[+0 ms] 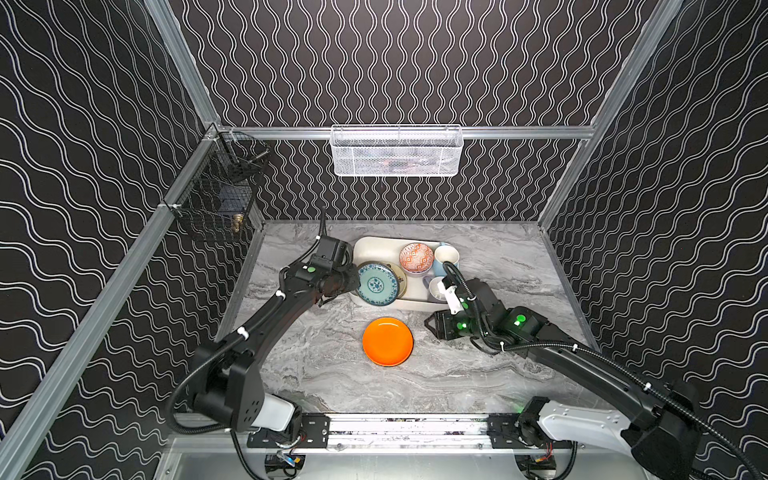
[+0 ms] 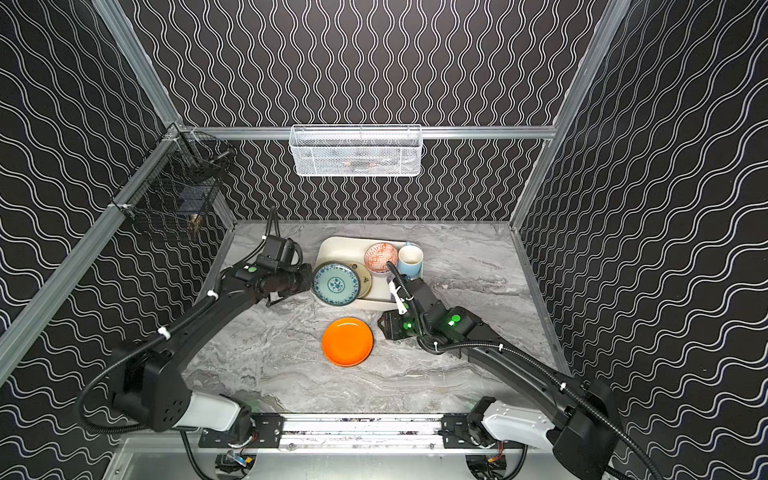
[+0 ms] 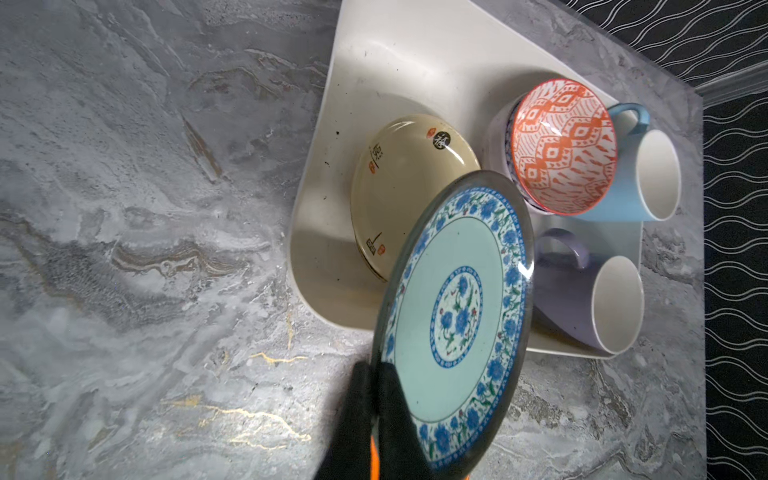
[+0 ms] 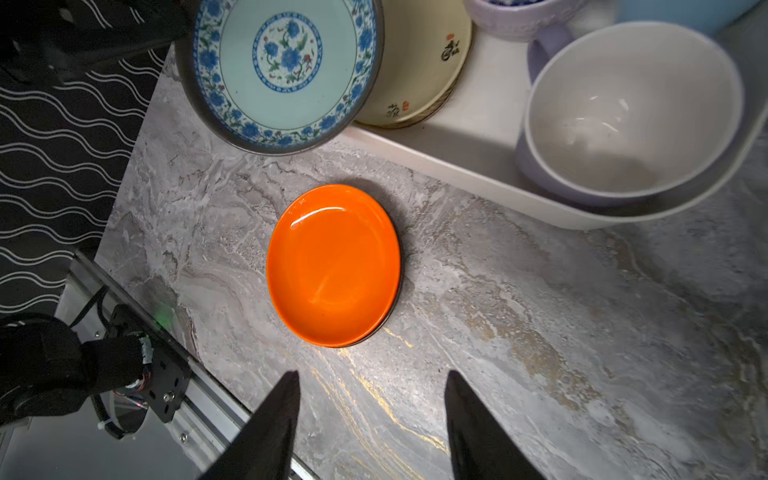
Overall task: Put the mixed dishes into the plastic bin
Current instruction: 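Lift the blue-patterned plate with the left gripper and carry it into the bin, then lower the blue-patterned plate onto the cream plate, open the left gripper, withdraw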
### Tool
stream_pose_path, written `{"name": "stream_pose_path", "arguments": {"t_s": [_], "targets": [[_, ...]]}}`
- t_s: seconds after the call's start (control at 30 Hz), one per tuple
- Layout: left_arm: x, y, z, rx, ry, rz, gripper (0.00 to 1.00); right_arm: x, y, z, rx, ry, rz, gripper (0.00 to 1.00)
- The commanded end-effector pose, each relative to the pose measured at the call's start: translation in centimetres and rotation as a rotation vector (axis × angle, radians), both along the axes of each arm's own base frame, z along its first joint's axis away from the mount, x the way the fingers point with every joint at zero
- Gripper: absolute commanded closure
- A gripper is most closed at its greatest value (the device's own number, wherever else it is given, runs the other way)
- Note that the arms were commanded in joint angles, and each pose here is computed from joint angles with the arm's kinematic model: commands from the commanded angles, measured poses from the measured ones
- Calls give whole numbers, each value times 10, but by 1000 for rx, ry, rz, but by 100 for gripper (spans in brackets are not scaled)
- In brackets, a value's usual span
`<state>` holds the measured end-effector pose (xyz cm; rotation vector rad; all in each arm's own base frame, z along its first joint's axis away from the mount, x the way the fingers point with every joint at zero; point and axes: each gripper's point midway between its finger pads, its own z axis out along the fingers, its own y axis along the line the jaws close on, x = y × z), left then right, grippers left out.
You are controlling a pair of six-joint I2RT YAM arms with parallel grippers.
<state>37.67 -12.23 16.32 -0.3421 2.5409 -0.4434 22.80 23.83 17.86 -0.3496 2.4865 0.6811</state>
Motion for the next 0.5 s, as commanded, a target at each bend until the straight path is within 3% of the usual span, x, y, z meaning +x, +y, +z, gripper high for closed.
{"name": "stream_pose_path", "arguments": {"t_s": [0.0,0.47], "targets": [[17,-8,-5,-33,-7,-26,100,5,-10,3,-11,-6,-13,43],[54,-10,-50,-24,80,7,100,25,-30,3,8,7,-37,42]]}}
